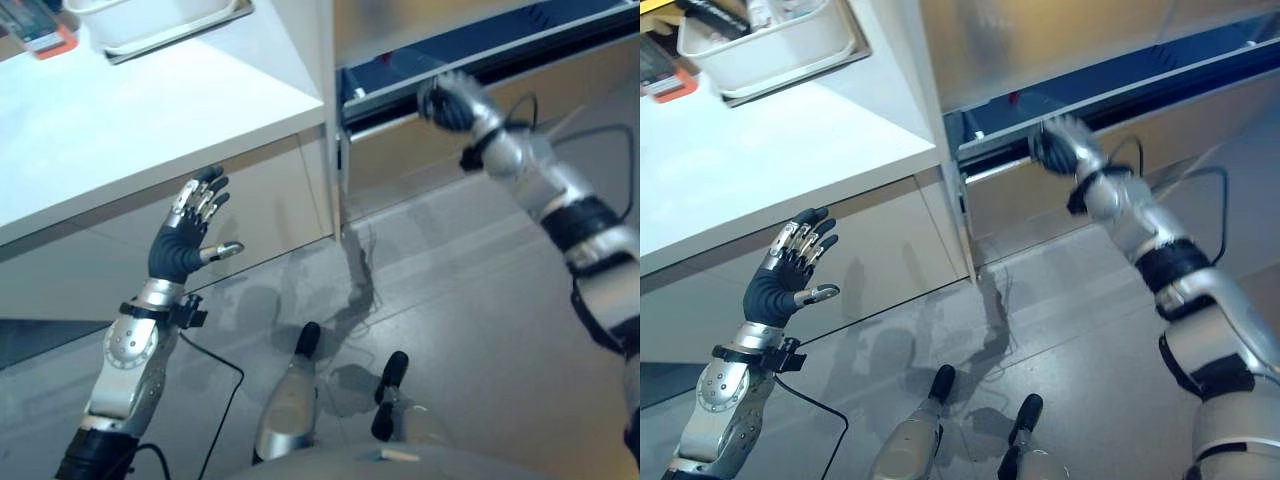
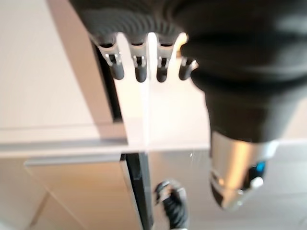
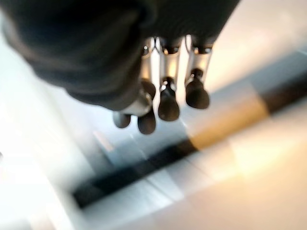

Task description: Take the drinks into the refrigerator

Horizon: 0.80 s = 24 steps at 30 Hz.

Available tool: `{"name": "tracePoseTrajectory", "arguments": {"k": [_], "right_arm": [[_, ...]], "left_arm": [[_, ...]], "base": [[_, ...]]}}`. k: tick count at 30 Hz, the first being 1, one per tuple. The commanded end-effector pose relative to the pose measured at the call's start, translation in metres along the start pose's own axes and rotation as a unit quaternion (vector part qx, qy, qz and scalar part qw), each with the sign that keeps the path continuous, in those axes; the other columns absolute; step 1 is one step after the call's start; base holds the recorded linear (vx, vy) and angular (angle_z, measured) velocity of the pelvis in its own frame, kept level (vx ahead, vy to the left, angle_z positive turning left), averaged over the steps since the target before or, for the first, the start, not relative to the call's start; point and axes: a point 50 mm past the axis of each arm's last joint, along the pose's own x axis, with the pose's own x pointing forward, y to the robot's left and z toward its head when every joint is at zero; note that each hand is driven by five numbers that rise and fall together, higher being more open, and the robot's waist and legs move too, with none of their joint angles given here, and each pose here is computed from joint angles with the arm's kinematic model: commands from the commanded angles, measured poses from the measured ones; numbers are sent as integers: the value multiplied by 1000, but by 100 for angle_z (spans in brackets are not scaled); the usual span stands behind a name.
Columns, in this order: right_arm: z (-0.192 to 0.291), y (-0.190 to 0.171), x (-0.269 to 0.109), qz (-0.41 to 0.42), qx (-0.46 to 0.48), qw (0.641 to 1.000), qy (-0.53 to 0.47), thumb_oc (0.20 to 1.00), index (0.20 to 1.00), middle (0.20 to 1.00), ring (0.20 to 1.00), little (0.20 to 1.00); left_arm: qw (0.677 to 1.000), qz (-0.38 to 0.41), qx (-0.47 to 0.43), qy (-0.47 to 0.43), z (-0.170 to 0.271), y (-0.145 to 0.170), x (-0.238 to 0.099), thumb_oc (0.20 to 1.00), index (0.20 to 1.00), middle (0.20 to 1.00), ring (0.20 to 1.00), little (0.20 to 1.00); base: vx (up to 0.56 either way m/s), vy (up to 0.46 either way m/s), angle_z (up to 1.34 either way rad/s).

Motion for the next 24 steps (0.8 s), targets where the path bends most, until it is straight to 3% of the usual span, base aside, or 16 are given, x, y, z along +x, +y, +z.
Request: {"name": "tracePoseTrajectory", "arguments": {"k": [1,9,12,15,16,24], "right_arm": [[43,-2,14,-12,34,995,-94,200,200,200,200,200],[19,78,-59,26,190,981,-9,200,200,200,200,200],[-7,122,-128,34,273,955,111,200,200,200,200,200],[-25,147,-180,53,292,934,201,200,200,200,200,200],[-31,157,-203,61,308,918,243,1000,1000,1000,1000,1000],[-45,197,-337,96,346,802,477,1000,1000,1000,1000,1000]], "left_arm": [[998,-13,2,-65,21,0,8,1000,1000,1000,1000,1000],[998,18,21,-55,17,2,3,1000,1000,1000,1000,1000],[998,38,27,-42,10,2,-5,1000,1000,1000,1000,1000],[998,47,37,-30,4,3,-9,1000,1000,1000,1000,1000],[998,52,39,-22,1,4,-12,1000,1000,1000,1000,1000],[992,64,83,77,-34,12,-36,1000,1000,1000,1000,1000]], "base": [[-7,33,34],[-26,41,-5],[-14,34,-6],[-16,38,-5],[-6,37,-12],[8,28,-16]]}}
